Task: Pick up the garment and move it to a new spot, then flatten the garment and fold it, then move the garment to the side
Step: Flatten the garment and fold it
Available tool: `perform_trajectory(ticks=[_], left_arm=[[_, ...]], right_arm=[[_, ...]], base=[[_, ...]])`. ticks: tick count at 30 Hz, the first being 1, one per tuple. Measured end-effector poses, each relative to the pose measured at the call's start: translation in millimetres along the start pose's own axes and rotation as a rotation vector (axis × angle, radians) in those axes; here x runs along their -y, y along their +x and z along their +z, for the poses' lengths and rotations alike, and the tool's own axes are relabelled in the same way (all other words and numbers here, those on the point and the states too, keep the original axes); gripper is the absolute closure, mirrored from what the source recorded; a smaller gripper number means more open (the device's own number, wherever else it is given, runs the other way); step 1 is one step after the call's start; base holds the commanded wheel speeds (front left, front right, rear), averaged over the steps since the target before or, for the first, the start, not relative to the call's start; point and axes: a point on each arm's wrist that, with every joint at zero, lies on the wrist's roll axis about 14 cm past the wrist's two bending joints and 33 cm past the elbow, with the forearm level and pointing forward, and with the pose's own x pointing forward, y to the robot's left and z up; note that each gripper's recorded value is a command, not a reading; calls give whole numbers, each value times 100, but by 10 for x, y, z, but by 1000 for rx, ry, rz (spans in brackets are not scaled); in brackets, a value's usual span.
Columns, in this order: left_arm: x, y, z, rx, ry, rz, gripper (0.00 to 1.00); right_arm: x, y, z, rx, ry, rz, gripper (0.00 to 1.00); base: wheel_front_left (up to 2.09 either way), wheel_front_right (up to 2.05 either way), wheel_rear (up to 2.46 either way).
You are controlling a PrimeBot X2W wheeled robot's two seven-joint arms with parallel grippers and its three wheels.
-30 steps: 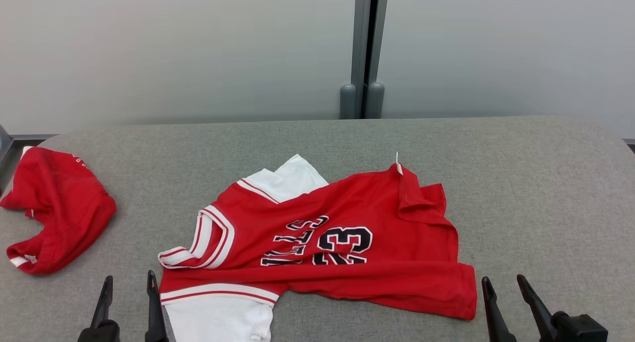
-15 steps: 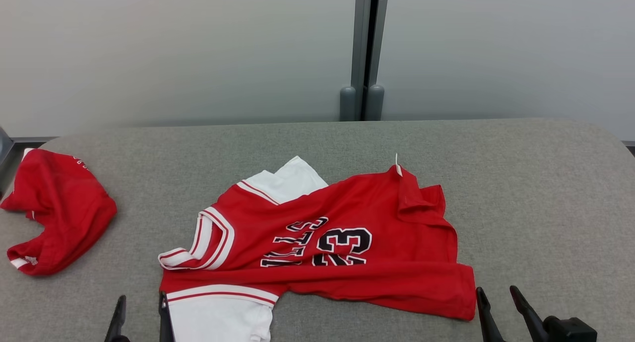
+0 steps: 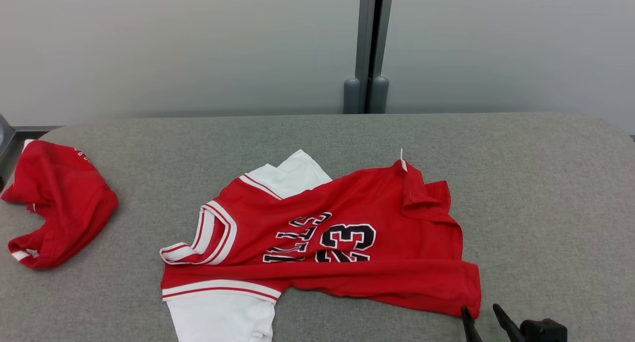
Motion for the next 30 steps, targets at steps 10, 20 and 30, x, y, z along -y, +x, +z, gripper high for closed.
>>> perform_trajectory(ticks=[10, 20, 30], left_arm=[[84, 79, -70, -35, -39, -25, 0], [235, 113, -158, -72, -75, -77, 52], [357, 175, 276, 66, -138, -110, 100]], right_arm=[[-57, 84, -98, -40, 27, 17, 0], [-153, 96, -103, -44, 48, 46, 100], [-343, 90, 257, 79, 37, 118, 100]], base=[[0, 0, 0], [0, 0, 0], [0, 0, 0]])
